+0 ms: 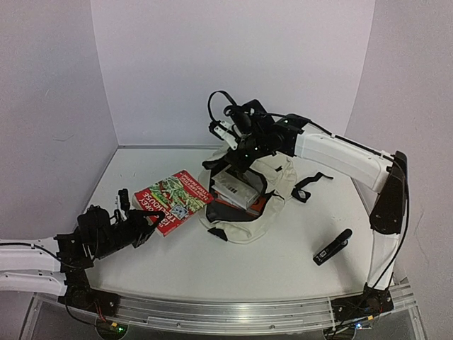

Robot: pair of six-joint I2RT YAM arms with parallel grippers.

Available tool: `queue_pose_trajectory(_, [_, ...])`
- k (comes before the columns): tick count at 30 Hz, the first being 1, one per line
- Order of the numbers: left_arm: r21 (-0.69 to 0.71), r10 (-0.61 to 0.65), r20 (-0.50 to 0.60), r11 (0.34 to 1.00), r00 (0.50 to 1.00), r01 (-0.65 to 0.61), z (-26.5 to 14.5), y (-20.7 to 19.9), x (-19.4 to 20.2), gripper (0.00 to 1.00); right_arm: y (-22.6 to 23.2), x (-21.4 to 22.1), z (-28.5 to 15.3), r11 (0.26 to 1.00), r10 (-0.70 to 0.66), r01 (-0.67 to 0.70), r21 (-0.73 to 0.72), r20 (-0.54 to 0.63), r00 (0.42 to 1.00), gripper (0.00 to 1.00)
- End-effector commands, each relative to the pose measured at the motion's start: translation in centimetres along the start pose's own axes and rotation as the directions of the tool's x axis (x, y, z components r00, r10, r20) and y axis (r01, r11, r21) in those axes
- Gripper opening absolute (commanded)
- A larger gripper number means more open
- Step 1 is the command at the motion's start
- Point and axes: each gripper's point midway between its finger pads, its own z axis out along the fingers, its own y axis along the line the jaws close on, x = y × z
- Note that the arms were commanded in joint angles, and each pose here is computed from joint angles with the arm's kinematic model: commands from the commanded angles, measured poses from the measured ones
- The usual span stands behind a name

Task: Pack the student bag
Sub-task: Place the book in the student bag.

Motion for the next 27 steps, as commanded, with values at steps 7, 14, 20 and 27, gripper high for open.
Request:
queue_pose_trajectory(7, [0.265, 0.052, -0.082, 0.964, 0.995, -0.029, 4.1, -8.4, 1.2, 0.00, -0.1, -4.9, -4.3, 0.993, 0.100, -0.088, -0.080, 0.151, 0.984, 0.00])
queue_pose_trajectory(14, [0.339, 0.014, -0.100, 0.941, 0.995, 0.020, 8.1, -10.7, 1.8, 0.00, 0.4, -5.6, -4.8, 0.987, 0.121, -0.102, -0.127, 0.161, 0.979, 0.00])
queue_pose_trajectory(20, [0.183, -0.078, 0.002, 0.980, 0.997, 0.077, 11.8, -8.9, 0.1, 0.00, 0.6, -5.7, -5.1, 0.983, 0.134, -0.111, -0.144, 0.162, 0.978, 0.00])
queue_pose_trajectory(27, [-0.004, -0.236, 0.061, 0.972, 0.970, 0.236, 14.6, -3.8, 0.3, 0.00, 0.6, -6.1, -5.7, 0.980, 0.149, -0.121, -0.160, 0.175, 0.973, 0.00])
